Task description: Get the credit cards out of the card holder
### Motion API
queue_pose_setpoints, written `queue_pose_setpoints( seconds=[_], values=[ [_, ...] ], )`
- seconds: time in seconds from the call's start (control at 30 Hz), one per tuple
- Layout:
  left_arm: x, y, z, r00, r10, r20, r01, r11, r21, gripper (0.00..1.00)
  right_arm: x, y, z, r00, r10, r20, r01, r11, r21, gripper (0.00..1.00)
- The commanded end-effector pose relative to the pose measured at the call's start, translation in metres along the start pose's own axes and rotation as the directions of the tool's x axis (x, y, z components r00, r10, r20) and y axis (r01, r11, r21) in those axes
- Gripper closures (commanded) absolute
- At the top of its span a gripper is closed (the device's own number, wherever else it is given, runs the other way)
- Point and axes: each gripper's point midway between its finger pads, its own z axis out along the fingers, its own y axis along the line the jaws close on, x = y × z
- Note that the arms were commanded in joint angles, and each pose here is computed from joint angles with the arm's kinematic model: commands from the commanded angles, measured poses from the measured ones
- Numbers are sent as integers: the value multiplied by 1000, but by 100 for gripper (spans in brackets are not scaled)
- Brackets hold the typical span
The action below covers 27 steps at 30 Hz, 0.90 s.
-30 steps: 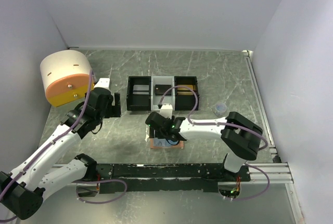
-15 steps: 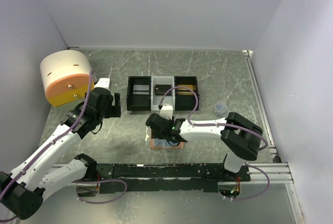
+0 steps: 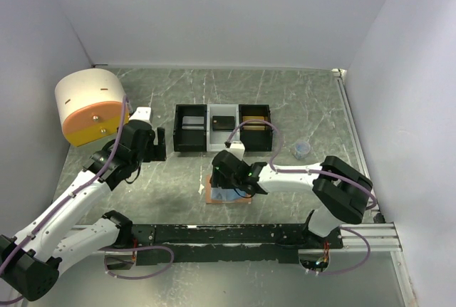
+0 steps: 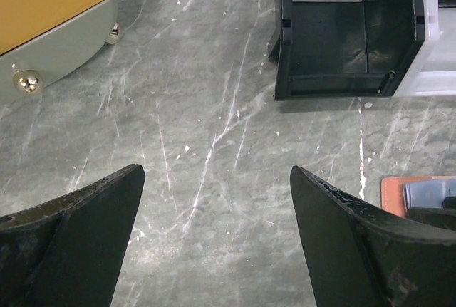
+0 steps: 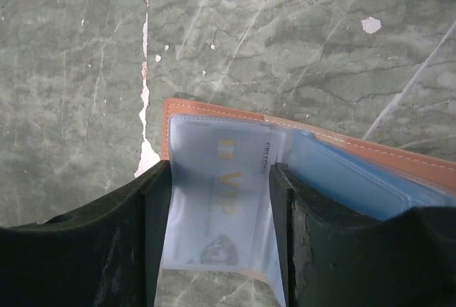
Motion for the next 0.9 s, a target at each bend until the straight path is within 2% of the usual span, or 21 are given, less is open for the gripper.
queue_pose_setpoints(
  seconds=[0.0, 0.87],
  values=[
    [-6, -2, -1, 1000, -1, 14, 1, 1000, 17, 5, 37, -24, 10, 991, -16, -132, 21, 999, 41, 47],
    [-4, -3, 2, 1000, 4, 1, -4, 1000, 17, 5, 36, -37, 17, 983, -101, -152, 127, 976, 174, 40]
  ],
)
